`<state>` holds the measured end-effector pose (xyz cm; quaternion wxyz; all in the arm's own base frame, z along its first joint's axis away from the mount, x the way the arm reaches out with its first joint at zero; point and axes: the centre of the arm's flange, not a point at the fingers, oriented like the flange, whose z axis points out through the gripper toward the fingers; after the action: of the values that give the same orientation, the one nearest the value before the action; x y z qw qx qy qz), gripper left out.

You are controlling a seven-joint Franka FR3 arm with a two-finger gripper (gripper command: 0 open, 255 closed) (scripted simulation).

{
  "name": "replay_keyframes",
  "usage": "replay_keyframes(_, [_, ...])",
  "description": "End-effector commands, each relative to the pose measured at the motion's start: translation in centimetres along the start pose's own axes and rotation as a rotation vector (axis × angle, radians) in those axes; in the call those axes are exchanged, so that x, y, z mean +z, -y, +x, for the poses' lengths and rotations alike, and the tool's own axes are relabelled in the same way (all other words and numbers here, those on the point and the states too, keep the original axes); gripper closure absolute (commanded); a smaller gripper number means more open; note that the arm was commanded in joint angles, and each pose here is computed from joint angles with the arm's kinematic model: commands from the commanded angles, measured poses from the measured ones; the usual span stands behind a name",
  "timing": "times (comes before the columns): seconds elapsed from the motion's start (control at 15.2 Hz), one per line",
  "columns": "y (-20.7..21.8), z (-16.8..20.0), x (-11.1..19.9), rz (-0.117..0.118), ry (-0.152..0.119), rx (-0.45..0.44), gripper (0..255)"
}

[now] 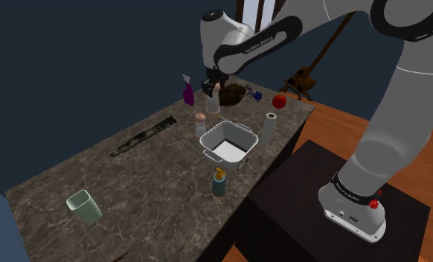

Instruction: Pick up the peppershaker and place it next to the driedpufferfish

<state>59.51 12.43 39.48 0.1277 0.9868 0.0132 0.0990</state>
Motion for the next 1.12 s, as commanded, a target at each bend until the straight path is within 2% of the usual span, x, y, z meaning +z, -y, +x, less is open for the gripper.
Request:
replay_keyframes(0.0, [-2.4,0.0,0.5,0.001,-0.001,-0.001,255])
replay_keyframes(1.06, [-22.7,0.6,6.1,0.001,-0.001,-0.001,255])
